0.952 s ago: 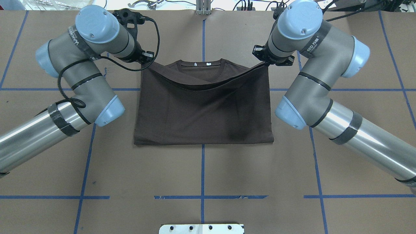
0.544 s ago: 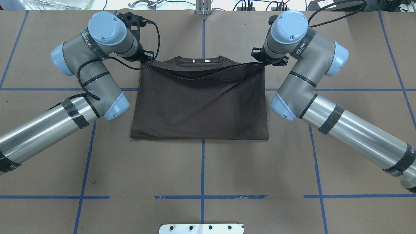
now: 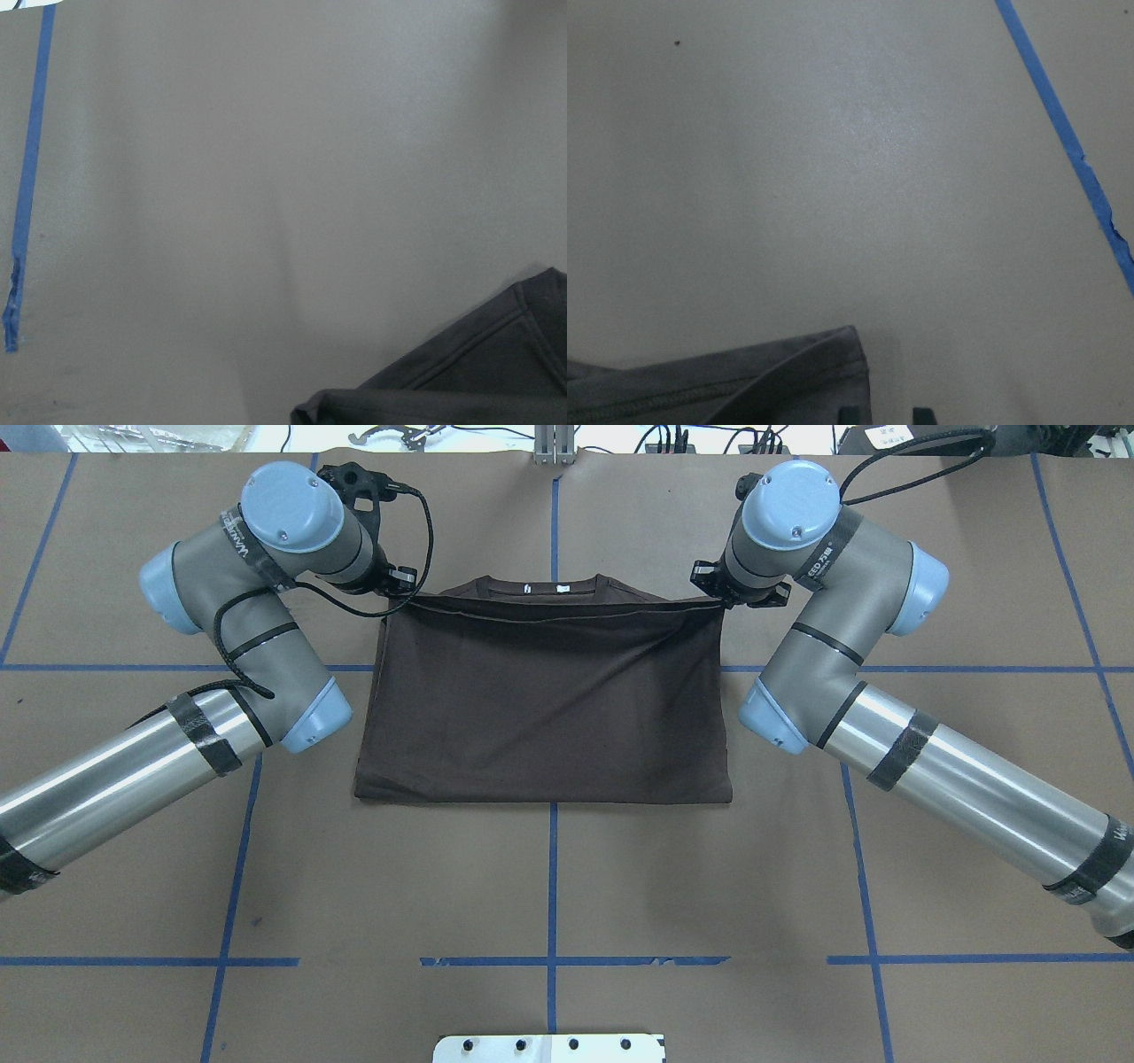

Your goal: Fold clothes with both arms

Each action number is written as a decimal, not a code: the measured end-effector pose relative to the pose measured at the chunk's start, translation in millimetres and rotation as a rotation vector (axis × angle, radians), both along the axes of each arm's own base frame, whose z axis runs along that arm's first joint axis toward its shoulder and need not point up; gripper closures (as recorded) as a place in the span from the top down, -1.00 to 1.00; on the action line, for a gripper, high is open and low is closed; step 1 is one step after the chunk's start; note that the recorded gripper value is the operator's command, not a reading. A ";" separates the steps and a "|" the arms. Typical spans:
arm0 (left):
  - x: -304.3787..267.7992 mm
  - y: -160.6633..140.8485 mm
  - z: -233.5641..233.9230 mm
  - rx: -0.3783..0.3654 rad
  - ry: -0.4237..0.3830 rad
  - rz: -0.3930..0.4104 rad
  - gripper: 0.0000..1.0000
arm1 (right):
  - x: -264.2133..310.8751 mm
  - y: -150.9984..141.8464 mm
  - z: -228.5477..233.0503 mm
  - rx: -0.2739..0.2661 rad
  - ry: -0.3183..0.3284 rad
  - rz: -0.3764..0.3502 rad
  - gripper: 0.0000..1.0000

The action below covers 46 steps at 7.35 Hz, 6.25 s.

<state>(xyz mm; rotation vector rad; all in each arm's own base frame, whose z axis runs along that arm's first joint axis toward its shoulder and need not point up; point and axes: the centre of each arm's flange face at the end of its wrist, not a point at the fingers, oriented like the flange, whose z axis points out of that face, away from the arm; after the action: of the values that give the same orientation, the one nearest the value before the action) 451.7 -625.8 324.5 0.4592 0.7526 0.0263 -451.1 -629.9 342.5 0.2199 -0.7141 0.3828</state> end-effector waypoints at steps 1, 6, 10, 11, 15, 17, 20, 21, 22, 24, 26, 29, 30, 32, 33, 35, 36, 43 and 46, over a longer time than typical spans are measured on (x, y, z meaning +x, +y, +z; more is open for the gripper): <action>-16.2 22.0 4.0 0.029 0.014 0.018 1.00 | 3.9 -1.1 -2.7 0.024 0.004 -0.022 1.00; -13.5 192.6 48.9 -0.113 0.172 0.044 0.05 | 21.8 14.2 -9.9 0.067 -0.018 -0.040 1.00; 17.0 242.3 63.0 -0.195 0.241 0.019 -0.88 | 23.2 15.8 -11.1 0.070 -0.020 -0.041 1.00; 18.5 243.4 61.2 -0.196 0.246 0.020 -1.00 | 23.2 15.8 -11.3 0.070 -0.020 -0.040 1.00; 13.5 240.0 58.7 -0.184 0.245 0.017 -1.00 | 23.4 15.8 -10.9 0.070 -0.019 -0.039 1.00; -15.5 202.8 74.1 -0.092 0.178 0.013 -1.00 | 23.1 15.9 -11.1 0.070 -0.020 -0.037 1.00; -72.0 58.9 122.3 0.023 -0.010 -0.066 -1.00 | 21.9 16.7 -12.5 0.068 -0.024 -0.033 1.00; -63.4 1.6 122.5 0.031 -0.037 -0.106 -1.00 | 22.2 17.3 -16.7 0.071 -0.030 -0.031 1.00; -51.0 -51.7 119.8 0.046 -0.059 -0.153 -1.00 | 23.6 19.6 -25.3 0.080 -0.041 -0.030 1.00; -57.7 -107.0 117.6 0.063 -0.100 -0.220 0.99 | 25.2 26.8 -41.2 0.098 -0.061 -0.032 1.00; -73.6 -108.0 110.1 0.119 -0.099 -0.169 1.00 | 13.3 30.5 -59.2 0.090 -0.097 -0.017 0.76; -89.1 -79.2 104.0 0.143 -0.025 -0.076 1.00 | -51.9 18.4 -106.5 0.042 -0.180 0.036 0.41; -91.3 -75.8 103.9 0.146 -0.018 -0.072 1.00 | -75.1 14.4 -112.3 0.042 -0.192 0.049 0.40; -92.7 -73.4 105.6 0.144 -0.014 -0.073 1.00 | -121.2 17.9 -124.0 0.043 -0.180 0.076 0.29; -93.2 -72.7 107.6 0.140 -0.014 -0.075 1.00 | -137.1 24.4 -123.6 0.040 -0.170 0.073 0.22; -94.2 -71.3 111.2 0.136 -0.015 -0.076 1.00 | -155.6 33.6 -117.9 0.034 -0.151 0.058 0.17; -94.4 -71.2 111.6 0.136 -0.015 -0.076 1.00 | -162.8 37.5 -114.9 0.034 -0.141 0.053 0.10; -94.8 -70.7 113.1 0.134 -0.016 -0.078 1.00 | -182.6 48.1 -111.3 0.046 -0.110 0.047 -1.00; -95.8 -68.2 111.4 0.138 -0.011 -0.078 1.00 | -180.1 50.0 -119.0 0.061 -0.116 0.038 -1.00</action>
<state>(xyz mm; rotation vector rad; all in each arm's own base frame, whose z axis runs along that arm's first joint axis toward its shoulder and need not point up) 355.9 -694.0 435.9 0.6195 0.7239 0.0076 -631.2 -579.9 223.5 0.2704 -0.8374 0.4130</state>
